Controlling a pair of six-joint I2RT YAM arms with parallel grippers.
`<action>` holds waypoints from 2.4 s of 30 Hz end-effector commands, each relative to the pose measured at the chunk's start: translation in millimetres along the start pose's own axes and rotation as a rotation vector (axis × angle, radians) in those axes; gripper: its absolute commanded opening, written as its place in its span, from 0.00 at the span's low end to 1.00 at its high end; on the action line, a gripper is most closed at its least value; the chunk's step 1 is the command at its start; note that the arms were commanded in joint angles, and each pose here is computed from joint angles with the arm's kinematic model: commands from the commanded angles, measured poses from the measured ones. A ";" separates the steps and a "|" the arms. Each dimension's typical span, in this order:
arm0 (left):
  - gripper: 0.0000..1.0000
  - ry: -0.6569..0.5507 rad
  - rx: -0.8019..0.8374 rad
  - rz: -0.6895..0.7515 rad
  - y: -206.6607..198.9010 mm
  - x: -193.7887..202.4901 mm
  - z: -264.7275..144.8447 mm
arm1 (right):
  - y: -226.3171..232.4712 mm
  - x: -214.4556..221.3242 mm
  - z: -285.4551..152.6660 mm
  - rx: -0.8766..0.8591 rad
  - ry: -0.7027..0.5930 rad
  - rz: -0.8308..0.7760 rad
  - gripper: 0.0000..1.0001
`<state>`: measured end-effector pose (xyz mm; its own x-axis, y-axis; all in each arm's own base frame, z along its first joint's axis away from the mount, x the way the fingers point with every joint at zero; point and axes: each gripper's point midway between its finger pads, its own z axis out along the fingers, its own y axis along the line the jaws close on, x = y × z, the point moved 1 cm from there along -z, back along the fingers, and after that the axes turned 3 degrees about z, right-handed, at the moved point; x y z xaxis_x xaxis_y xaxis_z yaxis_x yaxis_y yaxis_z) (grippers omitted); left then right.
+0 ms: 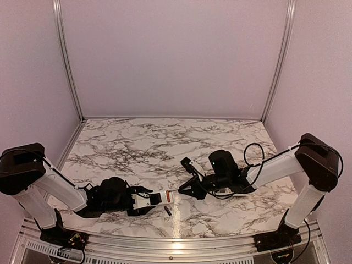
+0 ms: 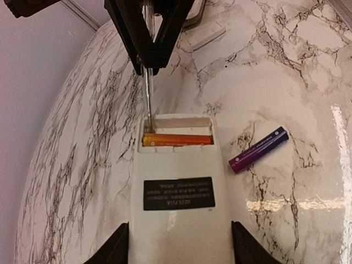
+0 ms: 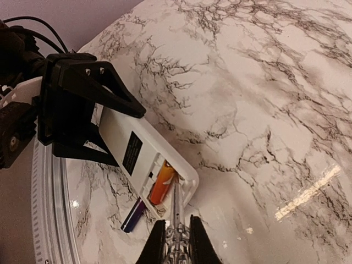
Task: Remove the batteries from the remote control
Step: Remove the battery from the remote control without the battery cover.
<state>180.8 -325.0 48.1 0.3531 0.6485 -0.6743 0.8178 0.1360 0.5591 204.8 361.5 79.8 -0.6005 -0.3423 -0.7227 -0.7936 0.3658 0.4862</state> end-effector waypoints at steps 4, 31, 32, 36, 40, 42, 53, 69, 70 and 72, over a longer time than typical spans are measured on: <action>0.00 -0.265 -0.066 -0.002 25.7 -61.5 -21.3 | 29.5 1.5 1.2 -0.166 0.006 -0.050 0.00; 0.00 -0.201 -0.042 -0.145 45.3 -46.9 -1.4 | 21.6 -3.4 2.1 -0.172 0.000 -0.040 0.00; 0.00 -0.200 -0.042 -0.148 45.9 -47.0 -0.9 | 21.7 -2.9 2.7 -0.176 0.001 -0.037 0.00; 0.00 -0.216 -0.015 -0.157 43.1 -48.8 -0.7 | 21.8 5.2 5.0 -0.198 0.011 -0.036 0.00; 0.00 -0.215 -0.002 -0.175 44.5 -48.9 1.0 | 17.8 7.4 6.7 -0.181 0.014 -0.034 0.00; 0.00 -0.200 0.006 -0.190 45.7 -46.1 4.0 | 17.2 6.8 6.2 -0.173 0.014 -0.041 0.00; 0.00 -0.187 0.082 -0.255 45.3 -49.6 12.4 | 20.3 16.2 3.5 -0.194 0.027 -0.093 0.00; 0.00 -0.099 0.063 -0.318 57.0 -31.2 26.9 | 12.8 12.0 6.8 -0.105 0.037 -0.069 0.00; 0.00 -0.095 0.061 -0.318 57.2 -30.5 27.3 | 13.4 11.9 6.7 -0.105 0.038 -0.070 0.00; 0.00 -0.078 0.054 -0.320 58.3 -27.2 29.2 | 15.4 10.9 6.0 -0.106 0.035 -0.072 0.00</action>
<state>199.8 -336.0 42.5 0.0537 0.6168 -0.7853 0.9571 0.1925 0.2167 213.3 352.6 62.9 -0.5664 -0.3570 -0.7428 -0.8172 0.3603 0.4499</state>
